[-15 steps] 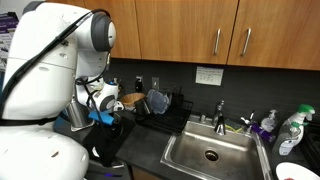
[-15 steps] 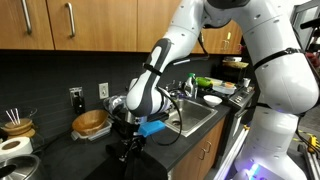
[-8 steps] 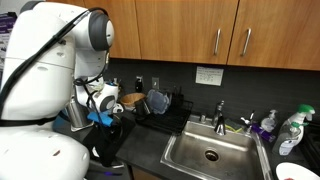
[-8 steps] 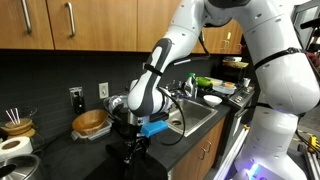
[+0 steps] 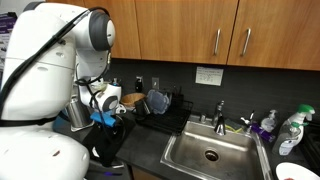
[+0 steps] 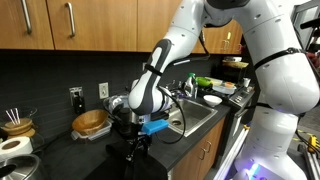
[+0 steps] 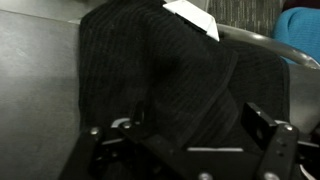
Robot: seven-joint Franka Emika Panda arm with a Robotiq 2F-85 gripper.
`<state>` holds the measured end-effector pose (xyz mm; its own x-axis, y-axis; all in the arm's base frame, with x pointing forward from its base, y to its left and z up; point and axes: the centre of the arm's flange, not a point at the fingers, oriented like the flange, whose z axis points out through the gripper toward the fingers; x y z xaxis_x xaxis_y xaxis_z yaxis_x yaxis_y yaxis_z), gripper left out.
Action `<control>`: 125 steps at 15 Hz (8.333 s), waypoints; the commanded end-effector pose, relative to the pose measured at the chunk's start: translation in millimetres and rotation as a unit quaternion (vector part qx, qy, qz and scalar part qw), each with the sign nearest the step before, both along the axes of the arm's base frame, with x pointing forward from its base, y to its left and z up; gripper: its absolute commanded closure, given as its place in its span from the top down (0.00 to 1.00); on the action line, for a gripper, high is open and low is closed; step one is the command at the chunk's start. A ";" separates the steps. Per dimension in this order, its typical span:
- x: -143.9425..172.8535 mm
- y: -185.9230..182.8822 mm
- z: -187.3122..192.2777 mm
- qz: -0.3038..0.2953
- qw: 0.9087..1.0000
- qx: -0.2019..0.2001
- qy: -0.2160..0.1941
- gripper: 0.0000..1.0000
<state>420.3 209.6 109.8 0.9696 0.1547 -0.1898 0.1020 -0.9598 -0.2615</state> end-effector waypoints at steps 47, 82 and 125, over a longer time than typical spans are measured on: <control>40.8 -0.3 19.1 0.024 0.996 0.027 -0.079 0.01; -30.3 -80.7 70.5 -0.034 0.971 0.086 -0.219 0.01; -33.0 -138.5 68.2 -0.052 0.942 0.153 -0.293 0.01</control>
<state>397.0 63.4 181.6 0.9019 0.0148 0.4317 0.2247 -0.8696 -0.4397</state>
